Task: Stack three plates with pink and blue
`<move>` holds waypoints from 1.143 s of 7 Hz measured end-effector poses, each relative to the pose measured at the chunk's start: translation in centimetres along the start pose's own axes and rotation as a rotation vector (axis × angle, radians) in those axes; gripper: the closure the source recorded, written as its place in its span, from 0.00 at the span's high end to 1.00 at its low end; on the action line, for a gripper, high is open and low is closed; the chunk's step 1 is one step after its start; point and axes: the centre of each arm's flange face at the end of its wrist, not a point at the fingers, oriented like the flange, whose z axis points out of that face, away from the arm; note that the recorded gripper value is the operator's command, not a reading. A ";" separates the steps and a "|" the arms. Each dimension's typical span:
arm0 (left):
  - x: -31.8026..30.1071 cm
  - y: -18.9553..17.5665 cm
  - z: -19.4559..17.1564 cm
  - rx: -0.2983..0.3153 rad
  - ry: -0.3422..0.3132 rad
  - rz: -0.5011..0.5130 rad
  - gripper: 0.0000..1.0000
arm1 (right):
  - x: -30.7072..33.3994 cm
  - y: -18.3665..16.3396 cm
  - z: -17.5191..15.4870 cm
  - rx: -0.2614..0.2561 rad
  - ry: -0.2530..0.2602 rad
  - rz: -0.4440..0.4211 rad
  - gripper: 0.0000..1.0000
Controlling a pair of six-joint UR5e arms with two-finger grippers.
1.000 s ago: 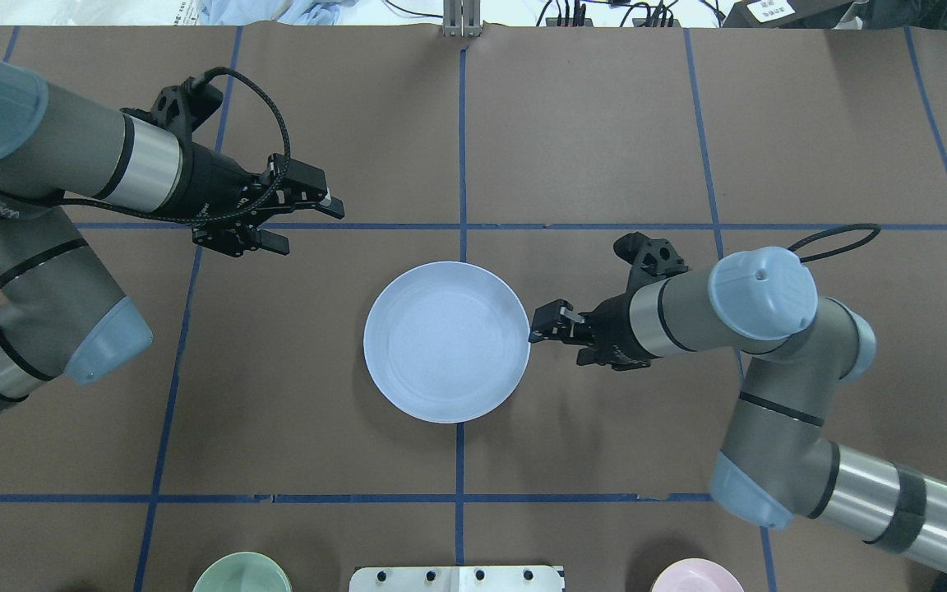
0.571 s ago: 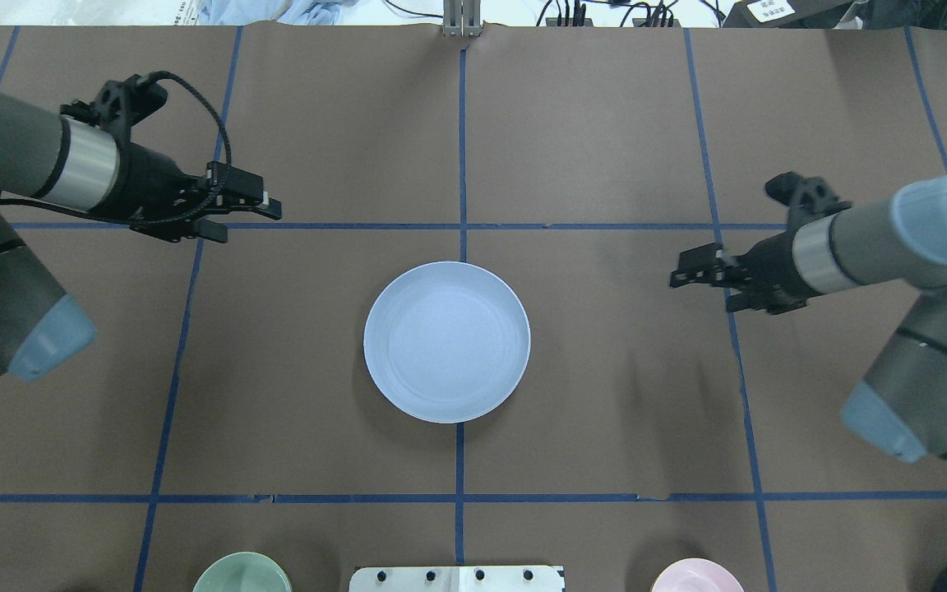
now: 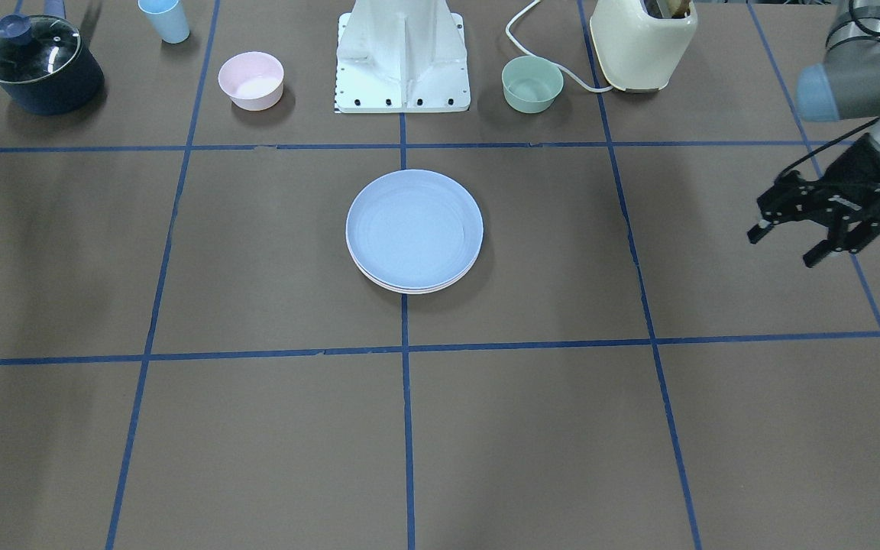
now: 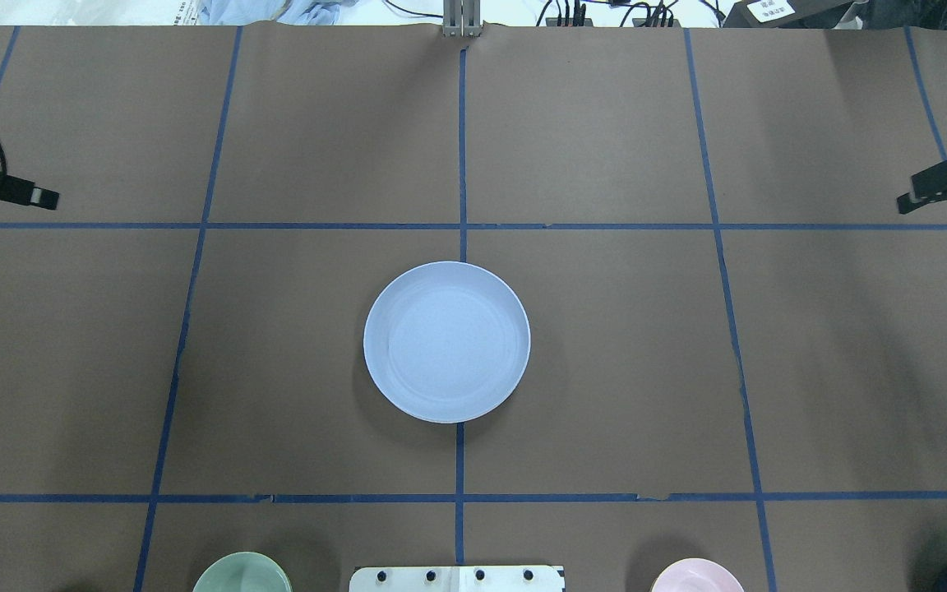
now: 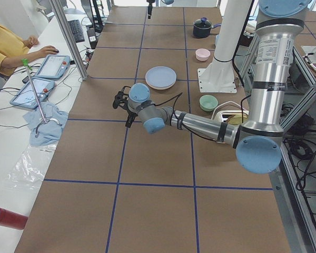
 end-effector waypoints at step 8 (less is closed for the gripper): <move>-16.0 -3.9 -8.2 -0.168 -0.214 0.025 0.99 | 14.6 0.9 -3.5 -0.100 0.107 -0.116 1.00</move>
